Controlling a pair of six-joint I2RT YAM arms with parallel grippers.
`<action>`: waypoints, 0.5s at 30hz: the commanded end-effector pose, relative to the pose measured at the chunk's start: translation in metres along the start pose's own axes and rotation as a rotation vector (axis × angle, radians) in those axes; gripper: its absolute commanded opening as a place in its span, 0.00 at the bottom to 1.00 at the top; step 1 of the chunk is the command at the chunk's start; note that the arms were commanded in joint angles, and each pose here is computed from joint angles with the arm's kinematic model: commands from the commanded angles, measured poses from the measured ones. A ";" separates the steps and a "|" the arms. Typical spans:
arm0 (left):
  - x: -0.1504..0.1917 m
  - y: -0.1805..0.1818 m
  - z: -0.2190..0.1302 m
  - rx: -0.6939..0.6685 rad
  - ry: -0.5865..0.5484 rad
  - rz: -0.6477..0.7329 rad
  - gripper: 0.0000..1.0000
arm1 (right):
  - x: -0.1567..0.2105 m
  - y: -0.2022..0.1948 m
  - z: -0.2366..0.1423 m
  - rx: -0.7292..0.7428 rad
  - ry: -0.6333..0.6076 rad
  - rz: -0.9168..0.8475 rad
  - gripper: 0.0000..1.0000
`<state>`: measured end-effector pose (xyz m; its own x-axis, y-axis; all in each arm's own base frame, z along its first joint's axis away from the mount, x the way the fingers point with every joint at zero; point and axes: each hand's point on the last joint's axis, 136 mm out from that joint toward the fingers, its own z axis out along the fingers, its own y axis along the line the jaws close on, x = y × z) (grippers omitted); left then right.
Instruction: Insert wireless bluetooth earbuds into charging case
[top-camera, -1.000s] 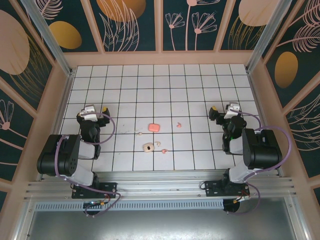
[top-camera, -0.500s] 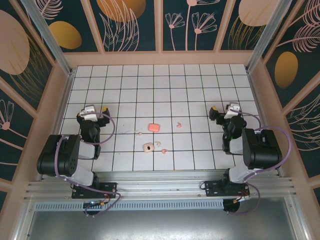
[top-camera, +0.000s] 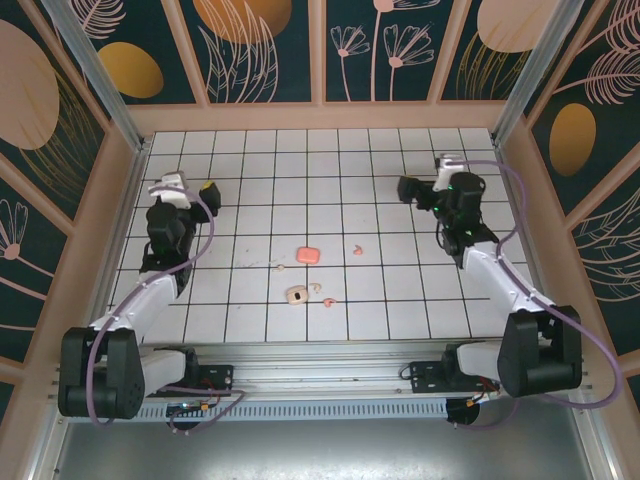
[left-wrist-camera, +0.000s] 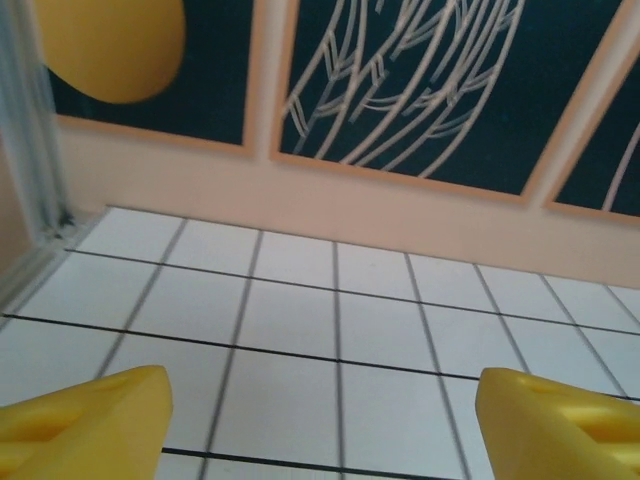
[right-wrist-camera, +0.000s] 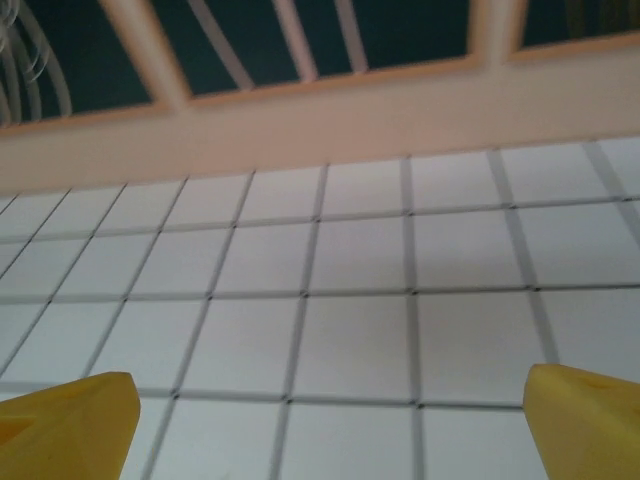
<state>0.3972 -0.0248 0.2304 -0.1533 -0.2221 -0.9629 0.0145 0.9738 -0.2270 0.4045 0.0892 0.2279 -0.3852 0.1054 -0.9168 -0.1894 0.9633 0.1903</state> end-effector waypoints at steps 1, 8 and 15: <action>0.040 -0.017 -0.005 0.022 0.266 -0.085 0.78 | 0.065 0.034 -0.013 -0.020 0.338 0.062 0.99; 0.081 -0.023 -0.016 0.008 0.508 -0.158 0.71 | 0.106 0.116 -0.026 -0.080 0.585 0.113 0.97; 0.128 -0.009 -0.029 -0.057 0.637 -0.159 0.71 | 0.156 0.186 -0.030 -0.106 0.799 0.066 0.92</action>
<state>0.3667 -0.0608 0.1454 -0.6223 -0.2982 -0.7237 -0.0522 0.9383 -0.3418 0.2994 0.2665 0.1444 -0.8721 -0.0918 -0.4807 -0.2734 0.9060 0.3231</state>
